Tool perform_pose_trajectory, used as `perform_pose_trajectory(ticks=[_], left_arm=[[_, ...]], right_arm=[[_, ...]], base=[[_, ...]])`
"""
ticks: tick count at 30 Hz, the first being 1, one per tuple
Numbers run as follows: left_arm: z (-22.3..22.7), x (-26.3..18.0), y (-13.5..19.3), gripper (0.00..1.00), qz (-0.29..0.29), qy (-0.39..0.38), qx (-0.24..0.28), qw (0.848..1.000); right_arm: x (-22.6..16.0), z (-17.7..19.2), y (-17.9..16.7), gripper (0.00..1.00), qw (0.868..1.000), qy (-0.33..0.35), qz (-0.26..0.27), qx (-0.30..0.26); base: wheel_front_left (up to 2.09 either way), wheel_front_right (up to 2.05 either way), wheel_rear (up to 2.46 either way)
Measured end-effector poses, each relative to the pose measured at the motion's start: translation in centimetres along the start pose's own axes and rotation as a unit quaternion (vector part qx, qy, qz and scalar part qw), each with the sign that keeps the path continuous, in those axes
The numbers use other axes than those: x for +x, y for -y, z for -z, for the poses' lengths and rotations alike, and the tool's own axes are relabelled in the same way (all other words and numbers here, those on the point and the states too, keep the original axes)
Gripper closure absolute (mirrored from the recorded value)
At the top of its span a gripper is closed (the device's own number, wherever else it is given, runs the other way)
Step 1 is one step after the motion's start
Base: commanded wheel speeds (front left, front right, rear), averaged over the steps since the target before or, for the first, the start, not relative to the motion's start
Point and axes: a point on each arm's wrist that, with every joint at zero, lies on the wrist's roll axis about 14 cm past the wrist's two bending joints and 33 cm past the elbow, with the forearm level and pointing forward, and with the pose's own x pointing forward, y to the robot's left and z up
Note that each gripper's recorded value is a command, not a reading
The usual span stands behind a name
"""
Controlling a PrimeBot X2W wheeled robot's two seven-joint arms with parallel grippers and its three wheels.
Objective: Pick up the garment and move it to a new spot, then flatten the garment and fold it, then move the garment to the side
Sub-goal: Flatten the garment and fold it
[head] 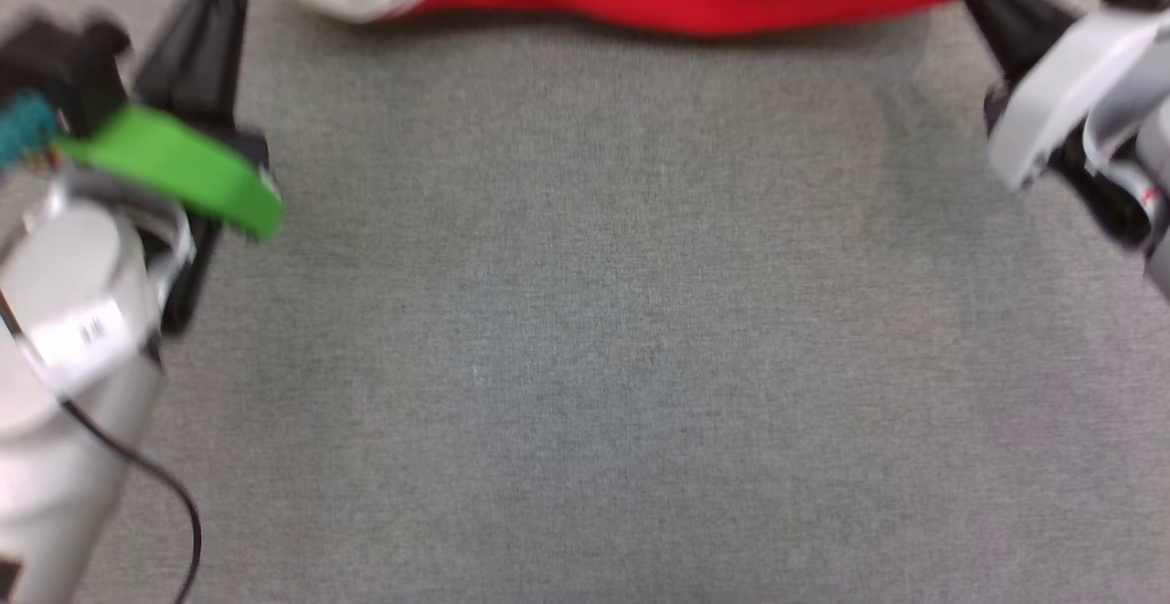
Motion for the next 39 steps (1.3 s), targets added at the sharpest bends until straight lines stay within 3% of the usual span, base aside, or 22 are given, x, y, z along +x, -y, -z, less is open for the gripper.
perform_pose_trajectory(ticks=[19,27,39], left_arm=[[5.9,-20.1,6.9,1.00,-0.060,-0.139,-0.105,0.983],[6.8,-24.8,9.8,1.00,-0.062,-0.173,-0.144,0.972],[9.5,-29.7,13.9,1.00,-0.034,-0.267,-0.210,0.940]], right_arm=[[-14.7,7.6,-4.9,1.00,0.993,-0.095,-0.009,0.062],[-19.4,10.0,-6.0,1.00,0.989,-0.112,0.008,0.099],[-24.3,13.4,-7.2,1.00,0.976,-0.150,0.026,0.154]], base=[[0.00,0.00,0.00],[0.00,0.00,0.00],[0.00,0.00,0.00]])
